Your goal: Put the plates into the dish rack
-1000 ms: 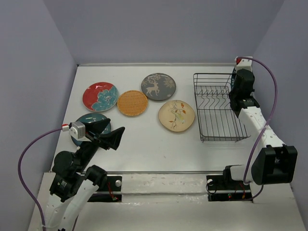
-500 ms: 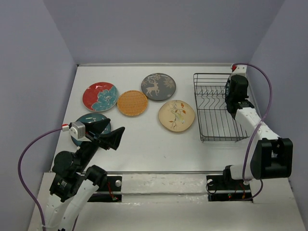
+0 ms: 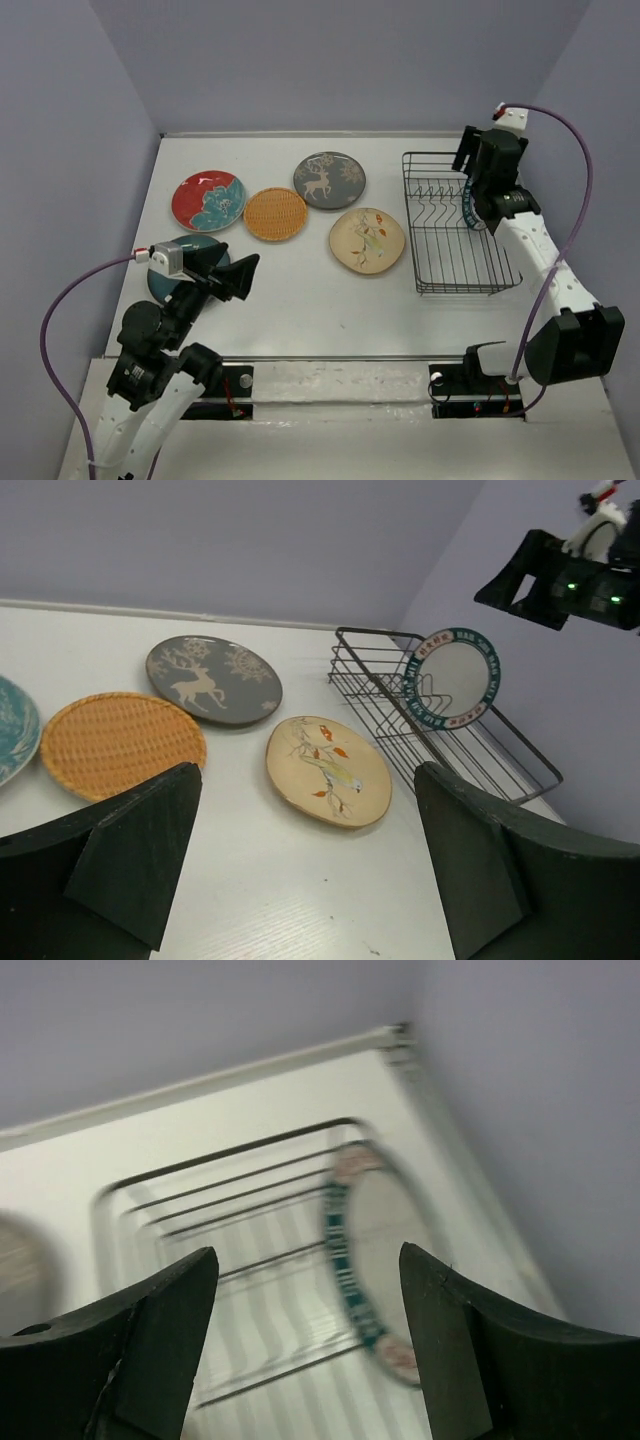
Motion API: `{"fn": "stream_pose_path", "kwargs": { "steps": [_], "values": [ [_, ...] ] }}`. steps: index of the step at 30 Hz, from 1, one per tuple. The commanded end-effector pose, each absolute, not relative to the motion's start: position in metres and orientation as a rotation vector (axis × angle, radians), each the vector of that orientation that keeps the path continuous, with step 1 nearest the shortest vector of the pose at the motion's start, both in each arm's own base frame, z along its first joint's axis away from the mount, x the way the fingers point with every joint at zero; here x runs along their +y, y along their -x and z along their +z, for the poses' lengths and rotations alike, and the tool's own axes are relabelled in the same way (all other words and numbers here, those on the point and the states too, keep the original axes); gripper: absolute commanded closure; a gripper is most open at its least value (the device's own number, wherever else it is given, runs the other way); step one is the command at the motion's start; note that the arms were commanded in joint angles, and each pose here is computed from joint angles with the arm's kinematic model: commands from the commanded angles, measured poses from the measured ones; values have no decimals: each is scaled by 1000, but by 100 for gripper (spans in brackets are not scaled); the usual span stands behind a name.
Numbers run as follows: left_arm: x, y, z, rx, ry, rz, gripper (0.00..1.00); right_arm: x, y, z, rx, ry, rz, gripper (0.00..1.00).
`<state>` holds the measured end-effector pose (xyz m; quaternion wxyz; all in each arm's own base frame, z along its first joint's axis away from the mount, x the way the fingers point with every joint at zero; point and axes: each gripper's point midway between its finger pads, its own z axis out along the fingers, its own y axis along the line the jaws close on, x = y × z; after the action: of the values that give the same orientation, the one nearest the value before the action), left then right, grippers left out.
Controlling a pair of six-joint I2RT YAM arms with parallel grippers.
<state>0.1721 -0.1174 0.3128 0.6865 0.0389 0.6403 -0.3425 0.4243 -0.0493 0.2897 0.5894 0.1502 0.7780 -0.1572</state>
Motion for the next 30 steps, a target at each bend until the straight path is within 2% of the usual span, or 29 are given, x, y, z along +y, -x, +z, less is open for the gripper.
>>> {"fn": "stream_pose_path", "kwargs": {
  "steps": [1, 3, 7, 8, 10, 11, 12, 13, 14, 16, 17, 20, 22, 23, 30],
  "values": [
    [-89, -189, 320, 1426, 101, -666, 1, 111, -404, 313, 1832, -203, 273, 22],
    [-69, -192, 324, 1398, 189, -589, 1, 166, -396, 305, 1838, -143, 415, 23],
    [-33, -186, 349, 1311, 321, -483, 1, 309, -349, 268, 1915, -130, 929, 39],
    [-28, -185, 354, 1291, 338, -466, 1, 335, -343, 276, 1863, -116, 1020, 42],
    [-14, -185, 358, 1252, 394, -420, 1, 394, -322, 254, 1913, -79, 1077, 52],
    [-8, -189, 349, 1255, 425, -378, 1, 417, -322, 225, 1963, -65, 1063, 54],
    [-5, -187, 351, 1241, 434, -374, 1, 429, -314, 240, 1935, -57, 1113, 54],
    [-4, -189, 346, 1251, 434, -361, 1, 452, -310, 206, 2005, -35, 1132, 57],
    [-3, -188, 344, 1259, 435, -350, 1, 474, -304, 212, 1994, -17, 1211, 58],
    [0, -186, 343, 1254, 433, -340, 1, 506, -292, 171, 2085, 13, 1295, 58],
    [1, -184, 343, 1246, 429, -336, 1, 521, -291, 175, 2064, 25, 1343, 57],
    [-2, -189, 340, 1267, 414, -327, 1, 558, -276, 144, 2137, 85, 1417, 44],
    [-8, -192, 339, 1283, 391, -335, 1, 572, -271, 131, 2159, 107, 1434, 40],
    [-13, -196, 337, 1299, 372, -340, 1, 578, -268, 108, 2199, 116, 1419, 40],
    [-25, -203, 334, 1329, 323, -354, 1, 608, -271, 58, 2288, 80, 1473, 40]
  ]
}}
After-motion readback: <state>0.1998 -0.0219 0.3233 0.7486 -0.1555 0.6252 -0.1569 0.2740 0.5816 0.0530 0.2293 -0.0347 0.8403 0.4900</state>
